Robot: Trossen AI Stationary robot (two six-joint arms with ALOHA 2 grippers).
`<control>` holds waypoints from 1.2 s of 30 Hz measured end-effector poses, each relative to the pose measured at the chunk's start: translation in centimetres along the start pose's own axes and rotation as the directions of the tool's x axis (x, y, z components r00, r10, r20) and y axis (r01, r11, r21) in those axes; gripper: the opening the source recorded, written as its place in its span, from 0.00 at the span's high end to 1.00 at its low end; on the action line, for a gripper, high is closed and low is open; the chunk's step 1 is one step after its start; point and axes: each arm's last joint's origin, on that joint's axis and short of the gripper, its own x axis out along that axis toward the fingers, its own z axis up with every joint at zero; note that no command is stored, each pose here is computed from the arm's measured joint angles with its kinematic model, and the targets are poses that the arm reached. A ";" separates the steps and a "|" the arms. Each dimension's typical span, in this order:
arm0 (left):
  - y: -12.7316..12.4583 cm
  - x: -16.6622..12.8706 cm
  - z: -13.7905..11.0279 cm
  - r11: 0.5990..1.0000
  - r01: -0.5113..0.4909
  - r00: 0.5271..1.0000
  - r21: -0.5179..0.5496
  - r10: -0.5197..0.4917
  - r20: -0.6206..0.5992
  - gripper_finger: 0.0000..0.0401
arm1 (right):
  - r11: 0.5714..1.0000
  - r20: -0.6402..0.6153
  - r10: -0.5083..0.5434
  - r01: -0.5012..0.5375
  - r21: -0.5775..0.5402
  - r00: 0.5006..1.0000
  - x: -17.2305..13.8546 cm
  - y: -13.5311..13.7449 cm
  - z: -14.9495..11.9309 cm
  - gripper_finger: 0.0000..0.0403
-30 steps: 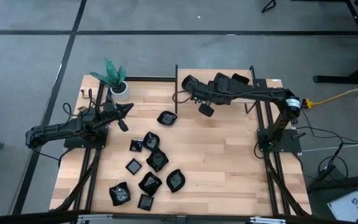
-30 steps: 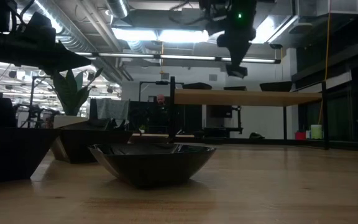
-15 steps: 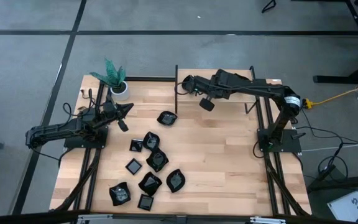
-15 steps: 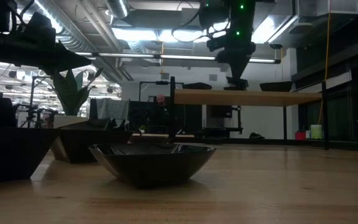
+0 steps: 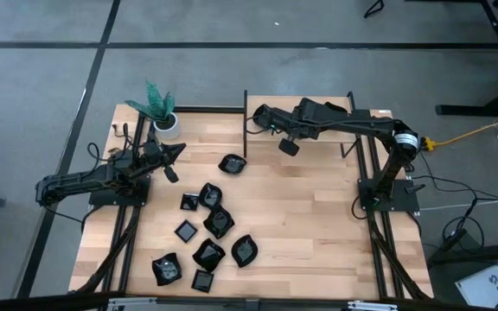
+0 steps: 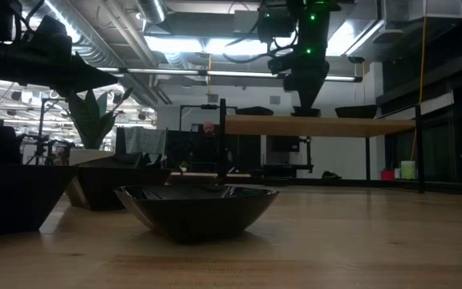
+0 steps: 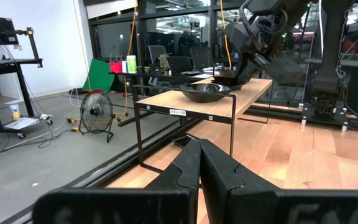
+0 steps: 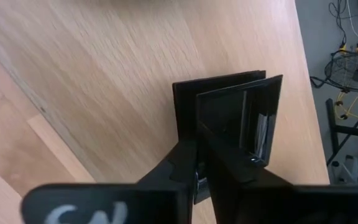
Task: Pick & Place Mini shaped plates
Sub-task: Stack the black square plate on top of the black square plate on the shelf, then stack the black leaf-shaped plate on top of the black leaf-shaped plate on the shelf
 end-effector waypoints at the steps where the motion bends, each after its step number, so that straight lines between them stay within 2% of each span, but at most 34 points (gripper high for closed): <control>1: 0.0 0.0 0.0 1.000 0.000 1.000 0.000 0.000 0.000 0.99 | 1.000 0.001 0.001 -0.001 0.003 1.000 0.0 0.0 0.0 0.90; 9: 0.0 0.0 0.0 1.000 0.000 1.000 0.000 0.000 0.000 0.99 | 0.997 0.014 0.070 -0.070 0.016 0.997 -0.6 -0.2 0.3 0.77; 17: 0.0 0.0 0.0 1.000 0.000 1.000 0.000 0.000 0.000 0.99 | 0.992 0.048 0.113 -0.115 0.041 0.992 -3.3 -1.7 1.0 0.62; 27: 0.0 0.0 0.0 1.000 0.000 1.000 0.000 0.000 0.000 0.99 | 0.988 0.114 0.132 -0.140 0.064 0.985 -6.0 -1.7 1.4 0.63; 30: 0.0 0.0 0.0 1.000 0.000 1.000 0.000 0.000 0.000 0.99 | 0.973 0.133 0.214 -0.223 0.057 0.968 -6.6 -0.8 1.5 0.64; 33: 0.0 0.0 0.0 1.000 0.000 1.000 0.000 0.000 0.000 0.99 | 0.939 0.173 0.330 -0.341 0.035 0.928 -7.6 0.8 1.7 0.65; 36: 0.0 0.0 0.0 1.000 0.000 1.000 0.000 0.000 0.000 0.99 | 0.921 0.211 0.382 -0.389 -0.007 0.900 -8.8 2.6 1.6 0.65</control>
